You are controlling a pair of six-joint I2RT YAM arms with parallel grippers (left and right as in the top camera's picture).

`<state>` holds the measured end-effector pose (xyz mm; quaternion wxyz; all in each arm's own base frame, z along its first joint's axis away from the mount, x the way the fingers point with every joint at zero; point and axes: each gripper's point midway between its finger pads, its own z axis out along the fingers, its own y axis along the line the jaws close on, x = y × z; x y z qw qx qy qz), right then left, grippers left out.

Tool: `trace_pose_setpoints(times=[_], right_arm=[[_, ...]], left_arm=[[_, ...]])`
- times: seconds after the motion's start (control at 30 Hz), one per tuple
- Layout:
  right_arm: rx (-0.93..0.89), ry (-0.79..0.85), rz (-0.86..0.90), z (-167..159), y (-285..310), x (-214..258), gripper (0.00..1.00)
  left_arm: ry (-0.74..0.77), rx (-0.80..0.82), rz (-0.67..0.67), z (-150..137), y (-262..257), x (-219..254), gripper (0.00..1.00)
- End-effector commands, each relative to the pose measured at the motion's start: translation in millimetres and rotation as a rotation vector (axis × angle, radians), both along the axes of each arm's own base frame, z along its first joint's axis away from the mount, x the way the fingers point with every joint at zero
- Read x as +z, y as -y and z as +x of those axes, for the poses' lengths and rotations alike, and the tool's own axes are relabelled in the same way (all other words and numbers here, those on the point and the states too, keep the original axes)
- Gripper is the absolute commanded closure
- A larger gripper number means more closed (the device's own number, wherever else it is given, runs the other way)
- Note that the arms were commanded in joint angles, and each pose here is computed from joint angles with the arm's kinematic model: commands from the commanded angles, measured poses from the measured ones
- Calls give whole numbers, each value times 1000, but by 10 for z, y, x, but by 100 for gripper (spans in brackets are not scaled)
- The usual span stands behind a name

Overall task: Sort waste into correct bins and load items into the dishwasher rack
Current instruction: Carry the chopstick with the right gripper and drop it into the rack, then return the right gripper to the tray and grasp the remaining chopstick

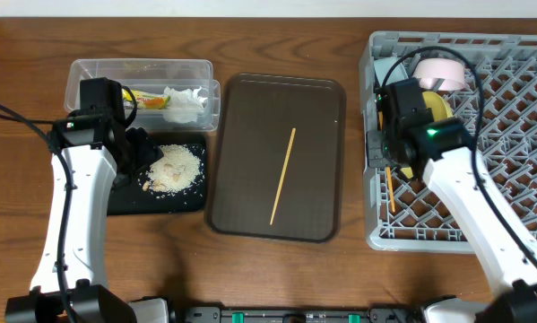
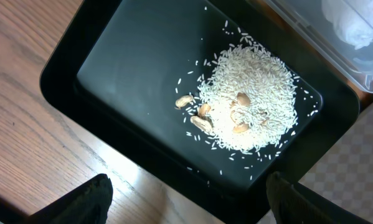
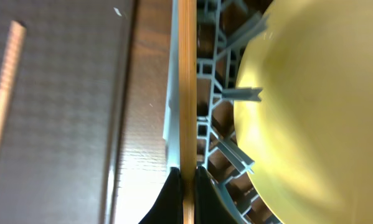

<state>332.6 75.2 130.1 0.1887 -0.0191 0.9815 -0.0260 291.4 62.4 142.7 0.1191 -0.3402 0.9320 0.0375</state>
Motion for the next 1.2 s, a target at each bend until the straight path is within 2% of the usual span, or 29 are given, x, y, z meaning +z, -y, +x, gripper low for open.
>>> trace_pose_setpoints(times=[0.0,0.17,0.27,0.3,0.4,0.47,0.6,0.77,0.9,1.03,1.17], right_arm=[[-14,-70,-50,-37,132,-313,99],[-50,-85,-48,12,192,-534,99],[-52,-78,-46,44,188,-570,94],[-51,-71,-44,61,183,-565,90],[-51,-53,-40,102,175,-551,67],[-51,-41,-36,124,169,-529,63],[-23,31,-26,244,135,-319,61],[53,203,34,486,-48,202,54],[136,309,109,588,-293,472,54],[237,307,241,565,-664,490,54],[297,238,320,470,-1037,311,53]], left_arm=[[5,15,14,-8,-35,22,18],[5,15,14,-8,-35,22,18],[4,15,14,-9,-35,22,18],[4,15,14,-9,-35,22,18],[4,15,14,-9,-35,22,18],[4,15,14,-9,-35,22,18],[4,15,14,-9,-35,22,18],[4,15,14,-9,-35,22,18],[4,15,14,-9,-35,22,18],[4,15,14,-9,-35,22,18],[4,15,14,-9,-35,22,18]])
